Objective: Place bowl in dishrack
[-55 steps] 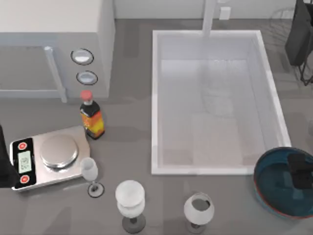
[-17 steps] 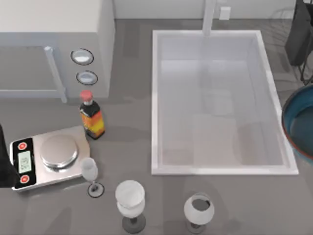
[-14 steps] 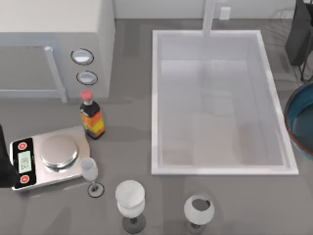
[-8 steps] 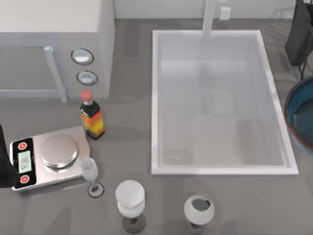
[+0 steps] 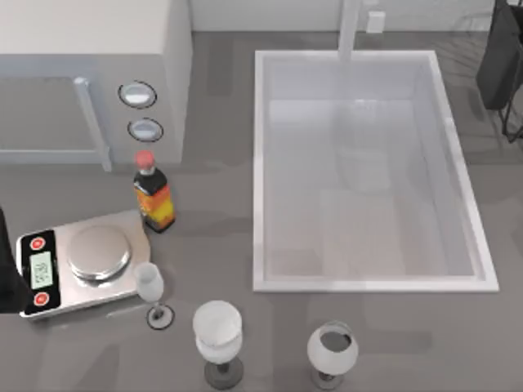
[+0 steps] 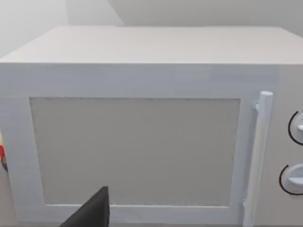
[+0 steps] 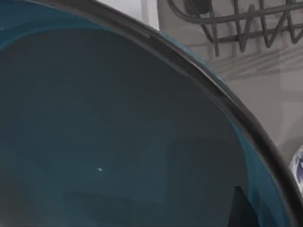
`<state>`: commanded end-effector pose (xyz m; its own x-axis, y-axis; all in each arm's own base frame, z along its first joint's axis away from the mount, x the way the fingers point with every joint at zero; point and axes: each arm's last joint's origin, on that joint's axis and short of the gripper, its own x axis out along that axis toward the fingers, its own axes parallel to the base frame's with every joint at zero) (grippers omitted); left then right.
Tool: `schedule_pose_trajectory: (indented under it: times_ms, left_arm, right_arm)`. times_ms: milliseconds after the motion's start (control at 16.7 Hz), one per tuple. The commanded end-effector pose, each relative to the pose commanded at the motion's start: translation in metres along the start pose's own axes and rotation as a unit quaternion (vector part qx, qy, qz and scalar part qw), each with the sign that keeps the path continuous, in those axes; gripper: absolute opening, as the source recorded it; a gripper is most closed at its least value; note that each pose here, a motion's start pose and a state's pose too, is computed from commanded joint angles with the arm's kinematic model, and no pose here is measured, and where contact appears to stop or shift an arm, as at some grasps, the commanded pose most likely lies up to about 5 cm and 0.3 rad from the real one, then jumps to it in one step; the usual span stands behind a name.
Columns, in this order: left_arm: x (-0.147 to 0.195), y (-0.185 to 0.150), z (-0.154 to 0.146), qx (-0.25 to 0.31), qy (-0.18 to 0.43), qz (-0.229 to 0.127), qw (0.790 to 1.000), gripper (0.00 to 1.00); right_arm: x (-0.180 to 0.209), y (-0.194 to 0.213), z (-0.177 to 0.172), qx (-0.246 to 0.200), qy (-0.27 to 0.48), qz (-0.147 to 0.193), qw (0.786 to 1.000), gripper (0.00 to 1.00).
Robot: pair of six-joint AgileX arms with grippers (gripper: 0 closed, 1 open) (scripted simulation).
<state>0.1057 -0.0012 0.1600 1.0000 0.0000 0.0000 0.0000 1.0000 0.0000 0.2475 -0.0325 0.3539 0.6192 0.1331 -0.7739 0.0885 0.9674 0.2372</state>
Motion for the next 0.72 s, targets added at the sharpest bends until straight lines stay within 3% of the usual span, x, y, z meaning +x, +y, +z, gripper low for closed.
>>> schedule_pose_trajectory:
  times_ms: [180,420,720]
  left_arm:
    - [0.000,0.000,0.000,0.000,0.000,0.000,1.000,1.00]
    - [0.000,0.000,0.000,0.000,0.000,0.000,1.000,1.00]
    - [0.000,0.000,0.000,0.000,0.000,0.000,1.000,1.00]
  right_arm:
    - [-0.020,-0.027,0.011,-0.006,-0.150,0.017,0.989,0.00]
    - [-0.062,-0.053,0.013,-0.058,-0.326,0.010,0.944,0.00]
    - [-0.100,-0.061,0.001,-0.120,-0.431,-0.015,0.894,0.00]
